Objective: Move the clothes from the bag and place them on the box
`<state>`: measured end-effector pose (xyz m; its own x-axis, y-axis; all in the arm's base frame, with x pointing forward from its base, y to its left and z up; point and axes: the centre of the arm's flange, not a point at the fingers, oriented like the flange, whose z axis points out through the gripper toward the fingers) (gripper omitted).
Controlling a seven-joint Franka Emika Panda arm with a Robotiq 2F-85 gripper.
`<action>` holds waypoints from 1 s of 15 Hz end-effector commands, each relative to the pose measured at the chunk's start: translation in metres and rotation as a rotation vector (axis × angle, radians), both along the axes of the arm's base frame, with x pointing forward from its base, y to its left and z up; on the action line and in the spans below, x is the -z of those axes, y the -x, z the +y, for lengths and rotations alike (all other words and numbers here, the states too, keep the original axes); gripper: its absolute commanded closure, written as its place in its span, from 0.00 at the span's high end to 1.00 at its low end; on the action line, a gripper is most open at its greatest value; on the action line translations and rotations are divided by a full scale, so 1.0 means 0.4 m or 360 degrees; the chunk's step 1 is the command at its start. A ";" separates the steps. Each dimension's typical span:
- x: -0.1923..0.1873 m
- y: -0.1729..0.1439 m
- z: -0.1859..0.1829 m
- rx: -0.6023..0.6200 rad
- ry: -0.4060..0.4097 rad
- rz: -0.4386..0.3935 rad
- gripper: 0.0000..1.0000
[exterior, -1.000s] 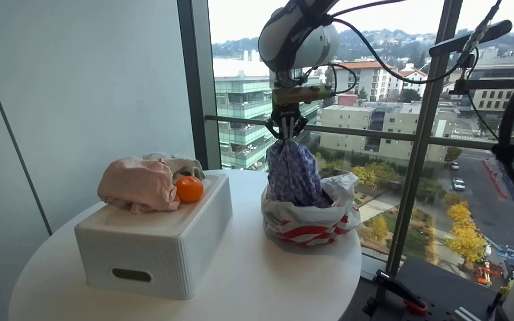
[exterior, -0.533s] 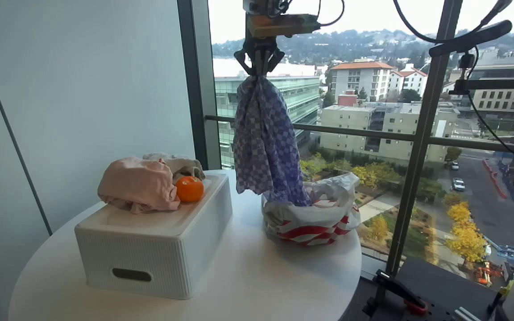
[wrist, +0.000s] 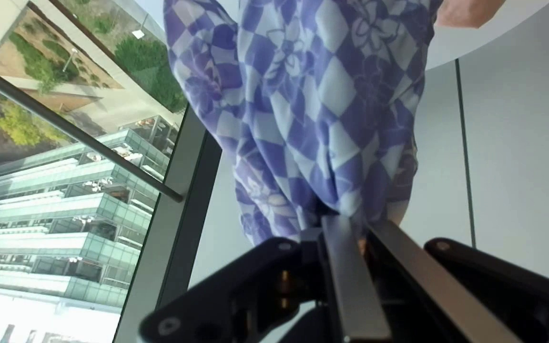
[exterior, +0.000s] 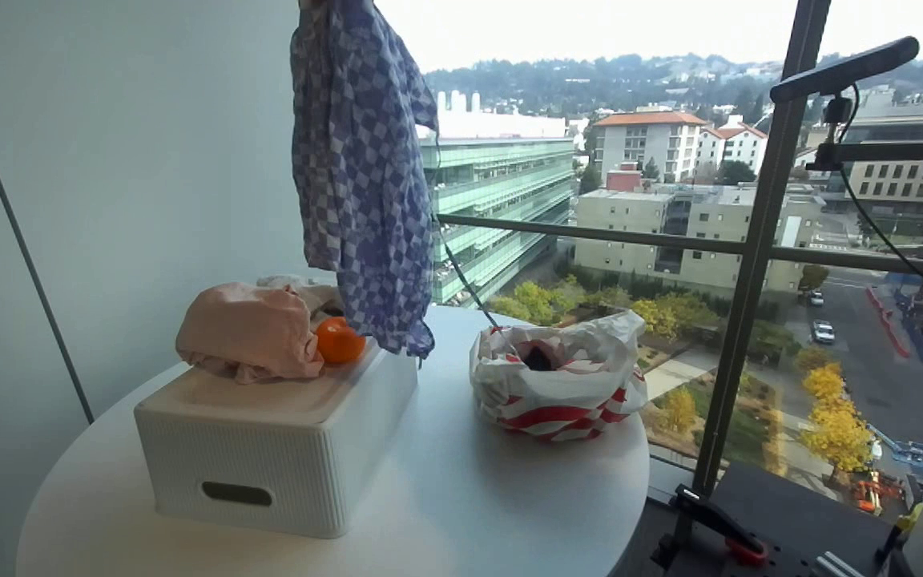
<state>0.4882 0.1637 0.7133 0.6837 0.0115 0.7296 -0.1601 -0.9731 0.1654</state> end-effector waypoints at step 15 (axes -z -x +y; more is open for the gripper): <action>0.523 -0.374 0.373 -0.0227 0.0784 -0.0382 0.03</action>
